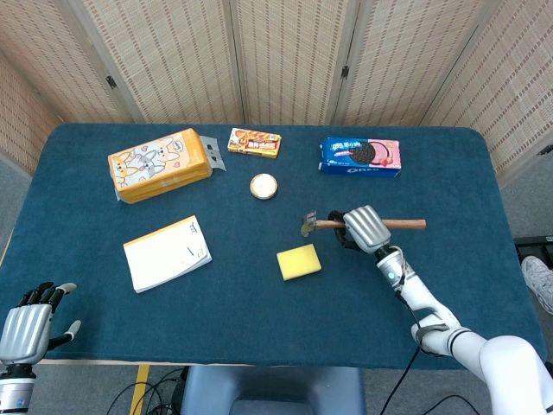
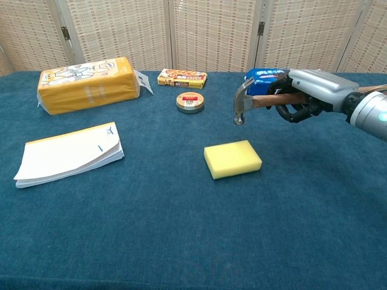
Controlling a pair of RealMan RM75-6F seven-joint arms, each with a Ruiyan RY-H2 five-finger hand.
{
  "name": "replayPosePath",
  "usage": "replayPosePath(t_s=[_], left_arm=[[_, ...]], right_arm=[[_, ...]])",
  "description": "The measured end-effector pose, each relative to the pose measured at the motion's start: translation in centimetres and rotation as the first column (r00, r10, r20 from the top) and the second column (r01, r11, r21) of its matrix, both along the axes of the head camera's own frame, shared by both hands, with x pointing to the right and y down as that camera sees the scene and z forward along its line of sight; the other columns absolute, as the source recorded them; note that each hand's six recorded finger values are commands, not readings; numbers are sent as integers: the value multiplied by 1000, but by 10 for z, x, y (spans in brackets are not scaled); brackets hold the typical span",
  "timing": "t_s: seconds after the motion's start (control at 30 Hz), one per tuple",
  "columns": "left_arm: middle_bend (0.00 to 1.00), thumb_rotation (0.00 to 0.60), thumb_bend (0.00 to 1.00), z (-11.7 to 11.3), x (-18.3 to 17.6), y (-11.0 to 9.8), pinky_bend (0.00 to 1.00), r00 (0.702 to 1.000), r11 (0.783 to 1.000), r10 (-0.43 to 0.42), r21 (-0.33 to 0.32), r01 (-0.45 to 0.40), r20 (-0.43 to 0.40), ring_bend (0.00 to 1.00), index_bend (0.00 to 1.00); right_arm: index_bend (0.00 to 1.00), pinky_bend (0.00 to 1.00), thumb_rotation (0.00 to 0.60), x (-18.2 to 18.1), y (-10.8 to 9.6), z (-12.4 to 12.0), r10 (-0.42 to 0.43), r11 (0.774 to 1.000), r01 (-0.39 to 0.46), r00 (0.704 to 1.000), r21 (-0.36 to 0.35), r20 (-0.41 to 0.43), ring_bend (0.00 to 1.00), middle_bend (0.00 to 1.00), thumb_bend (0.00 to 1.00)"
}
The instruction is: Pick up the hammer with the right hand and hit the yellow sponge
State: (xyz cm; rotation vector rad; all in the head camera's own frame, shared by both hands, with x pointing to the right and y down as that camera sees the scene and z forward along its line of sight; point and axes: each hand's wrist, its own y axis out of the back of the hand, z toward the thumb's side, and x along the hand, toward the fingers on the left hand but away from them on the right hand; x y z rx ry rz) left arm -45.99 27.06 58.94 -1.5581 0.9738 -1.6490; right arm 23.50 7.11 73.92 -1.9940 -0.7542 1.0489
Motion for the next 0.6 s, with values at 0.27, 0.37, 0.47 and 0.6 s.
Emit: replayPosePath(t_s=[0.27, 0.37, 0.47, 0.6], left_arm=[[362, 600, 289, -4, 0, -1, 268, 1000, 1000, 1, 3, -1, 9, 207, 295], [363, 600, 290, -6, -3, -1, 268, 1000, 1000, -3, 5, 3, 19, 207, 303], [364, 600, 290, -8, -5, -2, 268, 1000, 1000, -11, 10, 11, 26, 207, 304], [364, 600, 290, -8, -7, -3, 268, 1000, 1000, -13, 14, 13, 26, 207, 304]], right_arm=[[287, 419, 600, -12, -12, 31, 115, 983, -111, 993, -147, 20, 298, 373, 329], [122, 316, 600, -15, -16, 36, 153, 970, -142, 987, -197, 42, 181, 215, 218], [7, 228, 600, -11, -20, 37, 177, 962, -161, 983, -222, 54, 107, 144, 174], [0, 176, 600, 5, -27, 31, 192, 958, -177, 980, -226, 45, 64, 99, 160]])
